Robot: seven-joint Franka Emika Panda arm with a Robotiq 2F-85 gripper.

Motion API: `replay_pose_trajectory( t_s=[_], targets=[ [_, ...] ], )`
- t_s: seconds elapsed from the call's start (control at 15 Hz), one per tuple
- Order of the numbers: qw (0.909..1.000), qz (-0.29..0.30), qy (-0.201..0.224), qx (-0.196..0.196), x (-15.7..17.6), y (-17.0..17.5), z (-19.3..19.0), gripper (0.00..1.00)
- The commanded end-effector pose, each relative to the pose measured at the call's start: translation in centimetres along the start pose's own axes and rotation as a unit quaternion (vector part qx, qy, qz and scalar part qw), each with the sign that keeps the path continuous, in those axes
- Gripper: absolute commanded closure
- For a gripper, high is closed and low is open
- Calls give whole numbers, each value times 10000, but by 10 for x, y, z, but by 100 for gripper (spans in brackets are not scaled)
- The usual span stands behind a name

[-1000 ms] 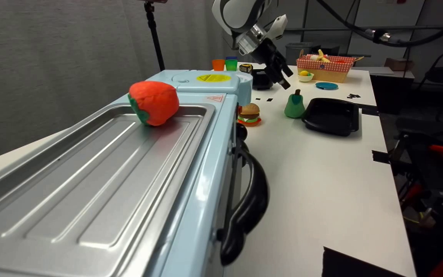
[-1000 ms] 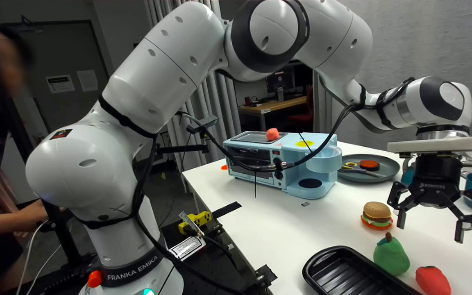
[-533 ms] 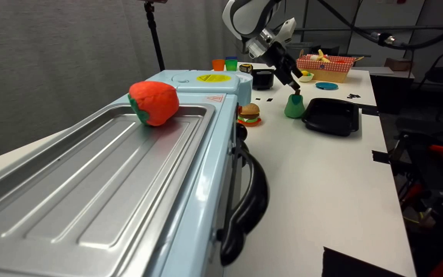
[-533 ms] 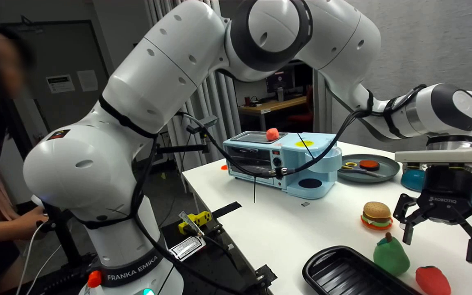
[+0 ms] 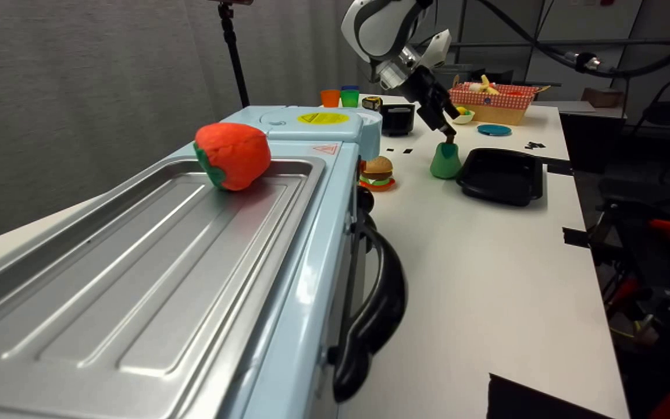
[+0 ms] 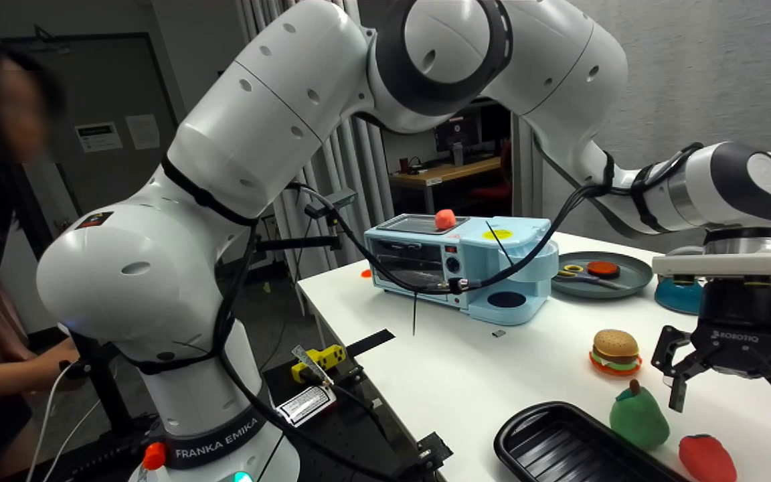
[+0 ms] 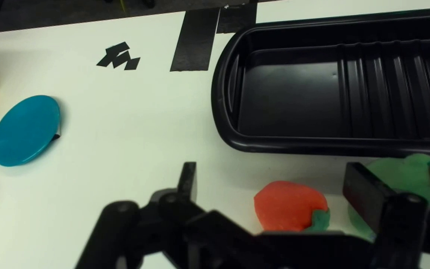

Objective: Stand the sandwich plush toy and the pear plush toy upright, then place the strawberry plush toy on the tray

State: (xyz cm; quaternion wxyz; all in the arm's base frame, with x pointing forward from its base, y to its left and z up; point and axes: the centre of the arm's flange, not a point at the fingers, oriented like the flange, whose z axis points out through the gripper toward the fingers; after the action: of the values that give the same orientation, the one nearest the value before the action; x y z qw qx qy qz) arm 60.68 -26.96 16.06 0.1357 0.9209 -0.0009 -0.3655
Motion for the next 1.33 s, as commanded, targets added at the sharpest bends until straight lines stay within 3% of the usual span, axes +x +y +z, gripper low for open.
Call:
replay_pose_trajectory(
  t_s=[0.0,0.4,1.27],
  targets=[
    [9999,-47,138,-6,-2,0,5,0],
    [9995,-66,308,17,11,-3,9,0],
    [9994,-269,187,111,37,-21,39,0]
  ],
)
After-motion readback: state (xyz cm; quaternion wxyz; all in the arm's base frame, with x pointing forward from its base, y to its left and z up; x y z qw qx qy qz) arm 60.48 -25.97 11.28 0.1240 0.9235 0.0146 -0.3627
